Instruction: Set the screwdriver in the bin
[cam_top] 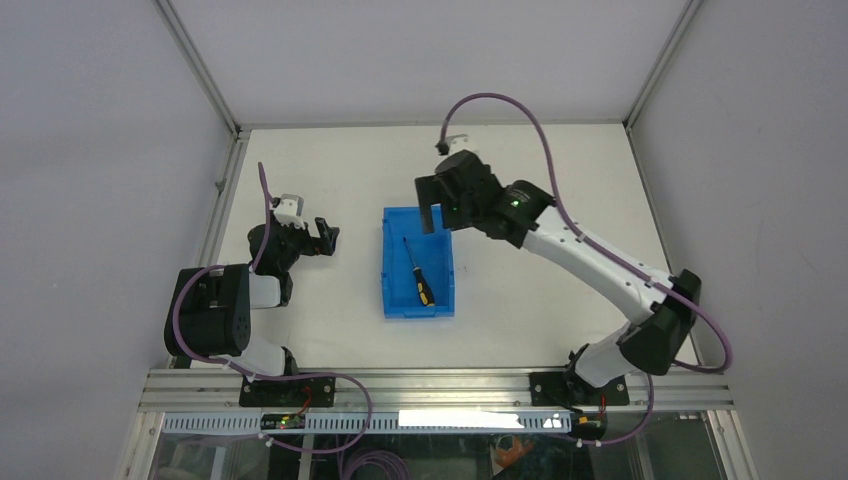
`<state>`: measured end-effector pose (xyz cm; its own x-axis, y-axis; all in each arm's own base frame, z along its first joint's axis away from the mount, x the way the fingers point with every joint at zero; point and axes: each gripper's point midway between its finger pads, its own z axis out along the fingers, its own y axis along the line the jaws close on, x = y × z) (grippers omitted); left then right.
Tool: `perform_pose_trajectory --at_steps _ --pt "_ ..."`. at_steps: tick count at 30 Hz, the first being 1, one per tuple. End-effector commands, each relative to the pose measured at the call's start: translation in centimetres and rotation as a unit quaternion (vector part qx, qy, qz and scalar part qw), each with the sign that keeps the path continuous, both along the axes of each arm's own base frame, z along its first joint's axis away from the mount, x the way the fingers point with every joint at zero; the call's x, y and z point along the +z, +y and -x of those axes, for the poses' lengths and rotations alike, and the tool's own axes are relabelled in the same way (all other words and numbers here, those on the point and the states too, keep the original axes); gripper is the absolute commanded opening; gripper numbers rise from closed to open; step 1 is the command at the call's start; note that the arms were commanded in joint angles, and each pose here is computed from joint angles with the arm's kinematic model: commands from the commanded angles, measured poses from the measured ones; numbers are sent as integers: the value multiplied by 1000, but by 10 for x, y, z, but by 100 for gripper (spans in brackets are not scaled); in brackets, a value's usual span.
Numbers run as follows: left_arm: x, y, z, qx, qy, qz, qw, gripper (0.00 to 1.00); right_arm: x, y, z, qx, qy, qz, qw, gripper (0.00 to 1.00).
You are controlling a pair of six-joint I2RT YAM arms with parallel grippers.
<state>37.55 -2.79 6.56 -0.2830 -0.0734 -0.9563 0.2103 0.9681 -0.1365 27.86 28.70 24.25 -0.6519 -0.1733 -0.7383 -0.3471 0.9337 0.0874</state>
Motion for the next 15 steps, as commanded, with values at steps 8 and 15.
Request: perform_pose_trajectory --at_steps 8,15 --pt "20 -3 -10 -6 -39 -4 999 99 -46 -175 -26 -180 -17 -65 981 99" --pt "20 -3 -10 -7 -40 -4 999 99 -96 -207 -2 -238 -6 -93 967 99"
